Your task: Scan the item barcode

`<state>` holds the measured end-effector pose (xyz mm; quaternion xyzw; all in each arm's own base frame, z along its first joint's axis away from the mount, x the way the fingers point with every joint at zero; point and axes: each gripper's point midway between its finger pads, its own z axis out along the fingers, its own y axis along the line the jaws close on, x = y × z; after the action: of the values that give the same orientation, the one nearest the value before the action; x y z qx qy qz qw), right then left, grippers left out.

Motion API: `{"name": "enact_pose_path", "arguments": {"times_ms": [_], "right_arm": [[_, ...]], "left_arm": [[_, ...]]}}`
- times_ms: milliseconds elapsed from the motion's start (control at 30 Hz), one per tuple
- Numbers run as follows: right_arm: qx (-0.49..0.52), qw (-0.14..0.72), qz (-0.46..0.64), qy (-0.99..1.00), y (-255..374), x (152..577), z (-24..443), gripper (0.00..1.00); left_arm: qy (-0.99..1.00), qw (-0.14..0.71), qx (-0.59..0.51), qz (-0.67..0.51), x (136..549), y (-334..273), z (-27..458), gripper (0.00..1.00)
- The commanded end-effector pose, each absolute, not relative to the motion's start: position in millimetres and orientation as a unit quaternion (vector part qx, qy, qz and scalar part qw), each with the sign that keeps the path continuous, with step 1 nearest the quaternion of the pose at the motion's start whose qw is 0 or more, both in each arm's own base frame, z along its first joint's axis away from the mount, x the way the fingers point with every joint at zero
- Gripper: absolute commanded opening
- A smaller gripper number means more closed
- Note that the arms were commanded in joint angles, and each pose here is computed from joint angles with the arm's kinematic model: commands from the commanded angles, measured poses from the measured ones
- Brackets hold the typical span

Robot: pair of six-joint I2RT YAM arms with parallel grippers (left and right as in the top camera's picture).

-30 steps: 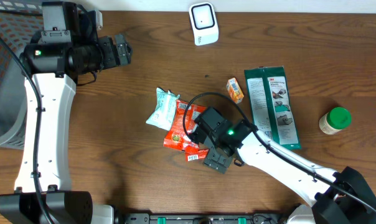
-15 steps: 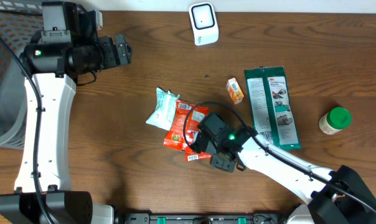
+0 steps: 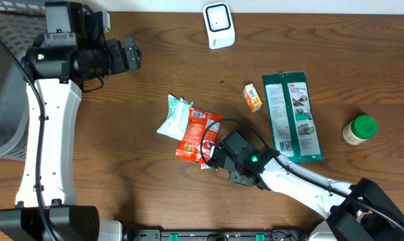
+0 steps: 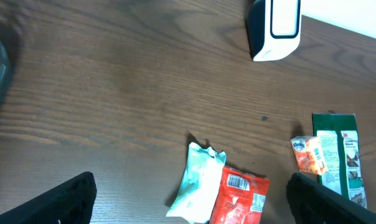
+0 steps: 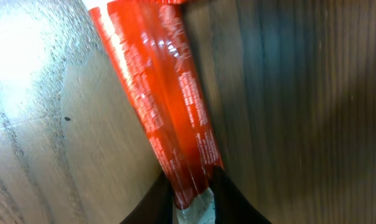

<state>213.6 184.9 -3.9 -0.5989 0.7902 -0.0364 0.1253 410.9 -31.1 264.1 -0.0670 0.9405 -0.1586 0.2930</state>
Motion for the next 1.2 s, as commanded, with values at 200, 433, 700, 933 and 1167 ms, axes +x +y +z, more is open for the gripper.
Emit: {"name": "enact_pose_path", "arguments": {"times_ms": [200, 433, 700, 933, 1167], "right_arm": [[-0.595, 0.059, 0.000, 0.802, 170.8, 180.2, -21.1, 0.14], [-0.578, 0.049, 0.028, 0.814, 175.8, 171.4, -21.2, 0.01], [-0.527, 0.027, 0.105, 0.843, 193.1, 151.6, 0.7, 0.01], [-0.477, 0.070, 0.161, 0.861, 218.6, 160.2, 41.6, 0.01], [-0.395, 0.097, 0.215, 0.888, 236.8, 174.4, 76.2, 0.01]], "left_arm": [[0.940, 0.295, -0.061, -0.161, 411.8, -32.4, 266.6, 0.97], [0.940, 0.295, -0.061, -0.161, 411.8, -32.4, 266.6, 0.98], [0.940, 0.295, -0.061, -0.161, 411.8, -32.4, 266.6, 0.97], [0.940, 0.295, -0.061, -0.161, 411.8, -32.4, 266.6, 0.97], [0.940, 0.295, -0.061, -0.161, 411.8, -32.4, 266.6, 0.98]]}}
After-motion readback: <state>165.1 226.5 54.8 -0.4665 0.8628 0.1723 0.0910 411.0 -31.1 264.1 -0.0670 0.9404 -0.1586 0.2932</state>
